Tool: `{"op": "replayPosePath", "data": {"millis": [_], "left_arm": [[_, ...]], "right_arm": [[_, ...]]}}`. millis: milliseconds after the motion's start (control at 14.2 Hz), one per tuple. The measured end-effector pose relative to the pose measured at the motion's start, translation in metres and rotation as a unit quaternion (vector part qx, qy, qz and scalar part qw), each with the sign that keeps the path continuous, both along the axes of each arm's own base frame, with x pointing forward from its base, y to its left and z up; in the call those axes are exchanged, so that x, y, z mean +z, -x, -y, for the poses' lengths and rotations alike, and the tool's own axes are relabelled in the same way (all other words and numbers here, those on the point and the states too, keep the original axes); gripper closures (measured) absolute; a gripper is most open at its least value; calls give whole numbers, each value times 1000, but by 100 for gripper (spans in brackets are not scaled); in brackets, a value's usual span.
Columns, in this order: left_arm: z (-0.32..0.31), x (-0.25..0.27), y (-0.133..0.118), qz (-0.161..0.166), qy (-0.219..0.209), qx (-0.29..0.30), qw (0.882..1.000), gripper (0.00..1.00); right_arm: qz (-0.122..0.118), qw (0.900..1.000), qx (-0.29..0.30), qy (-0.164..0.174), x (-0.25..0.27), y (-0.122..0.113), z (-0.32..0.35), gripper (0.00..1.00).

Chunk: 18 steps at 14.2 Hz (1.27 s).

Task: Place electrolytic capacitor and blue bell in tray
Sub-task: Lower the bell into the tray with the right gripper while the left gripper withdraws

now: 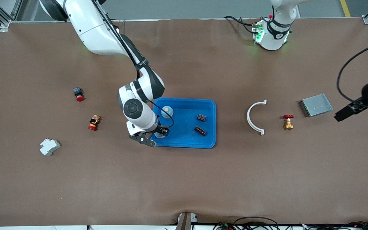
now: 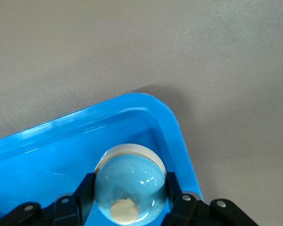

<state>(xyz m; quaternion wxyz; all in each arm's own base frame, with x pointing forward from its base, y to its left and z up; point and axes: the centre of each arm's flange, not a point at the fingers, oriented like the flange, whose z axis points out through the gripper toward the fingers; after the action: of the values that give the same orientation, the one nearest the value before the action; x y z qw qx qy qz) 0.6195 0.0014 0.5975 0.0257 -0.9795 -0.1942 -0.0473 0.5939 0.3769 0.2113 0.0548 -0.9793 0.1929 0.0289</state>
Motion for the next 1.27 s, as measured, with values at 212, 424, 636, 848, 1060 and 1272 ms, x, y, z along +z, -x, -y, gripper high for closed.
{"op": "replayPosePath", "data": {"millis": [212, 424, 636, 848, 1060, 1272], "left_arm": [[-18, 19, 6, 5, 11, -36, 999, 0], [-12, 36, 24, -10, 6, -66, 998, 0], [8, 43, 47, -31, 4, -104, 994, 0], [33, 45, 73, -39, -8, -119, 992, 0], [38, 49, 97, -39, -13, -122, 992, 0], [36, 58, 100, -30, -13, -121, 992, 0]], "right_arm": [[1, 1000, 2, 1, -8, 2, -3, 35], [1, 1000, 5, 1, -13, 4, -8, 35], [1, 1000, 6, 2, -16, 5, -10, 35], [5, 1000, 7, 0, -14, 4, -11, 19], [11, 1000, 11, -4, -10, 5, -18, 1], [13, 1000, 16, -7, 3, 5, -26, 0]]}}
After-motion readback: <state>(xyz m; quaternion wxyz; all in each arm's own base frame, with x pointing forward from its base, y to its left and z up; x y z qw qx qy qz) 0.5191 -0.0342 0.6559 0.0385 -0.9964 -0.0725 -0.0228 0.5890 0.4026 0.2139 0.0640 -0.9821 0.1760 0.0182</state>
